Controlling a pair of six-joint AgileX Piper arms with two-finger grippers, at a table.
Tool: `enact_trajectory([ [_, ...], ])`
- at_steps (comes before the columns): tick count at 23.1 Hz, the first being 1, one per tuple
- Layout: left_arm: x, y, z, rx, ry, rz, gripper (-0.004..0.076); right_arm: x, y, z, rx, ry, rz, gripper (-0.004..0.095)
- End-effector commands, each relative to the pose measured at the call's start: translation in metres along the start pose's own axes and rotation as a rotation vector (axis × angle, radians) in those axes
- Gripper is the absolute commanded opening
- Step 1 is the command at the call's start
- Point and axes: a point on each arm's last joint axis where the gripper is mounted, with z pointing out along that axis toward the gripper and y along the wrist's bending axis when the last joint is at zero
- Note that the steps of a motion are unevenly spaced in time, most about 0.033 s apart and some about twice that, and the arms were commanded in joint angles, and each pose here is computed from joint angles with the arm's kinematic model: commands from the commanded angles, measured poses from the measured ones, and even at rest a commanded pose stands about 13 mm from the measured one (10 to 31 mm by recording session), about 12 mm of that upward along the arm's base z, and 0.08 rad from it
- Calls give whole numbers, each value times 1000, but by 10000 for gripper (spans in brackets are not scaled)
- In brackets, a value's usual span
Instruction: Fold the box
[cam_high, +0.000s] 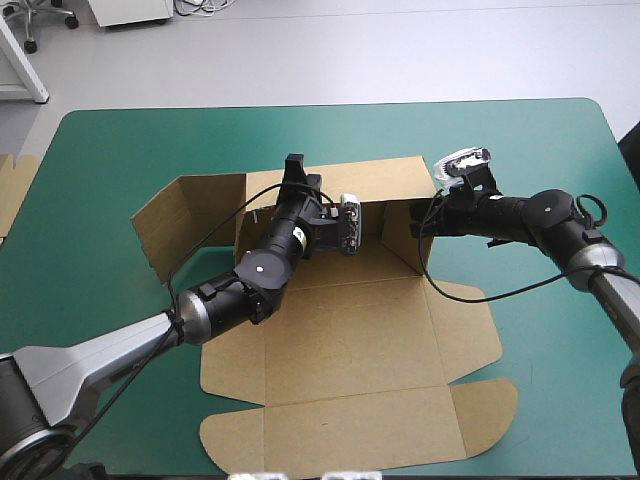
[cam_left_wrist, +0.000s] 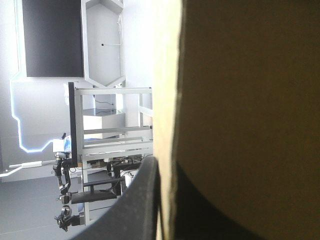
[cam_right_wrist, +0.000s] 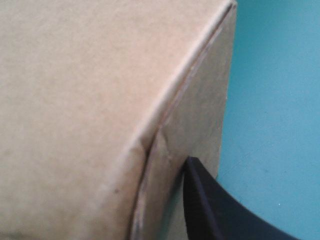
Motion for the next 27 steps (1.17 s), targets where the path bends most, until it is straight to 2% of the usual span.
enact_trajectory([
  [1, -2, 23, -14, -74, -28, -26, -10, -14, 7, -13, -27, -58, 8, 94],
  [5, -2, 23, -14, -74, -28, -26, -10, -15, 6, -13, -20, -63, 48, -19],
  [11, -3, 25, -14, -91, -36, 8, -10, -20, 5, -16, -6, -50, 47, -7],
  [13, -5, 27, -15, -93, -58, 11, 27, -22, 6, -17, -10, -53, 51, -7],
  [16, -8, 31, -16, -89, -80, -16, 143, -29, 7, -20, -18, -67, 73, -7],
  [19, -11, 36, -17, -97, -109, -29, 330, -40, 7, -25, -5, -77, 84, -8],
  [22, -13, 41, -19, -110, -134, -79, 360, -45, 7, -28, -3, -76, 99, -8],
  [27, -23, 66, -57, -96, -385, -190, 360, -47, 3, -24, 13, -76, 154, -8],
])
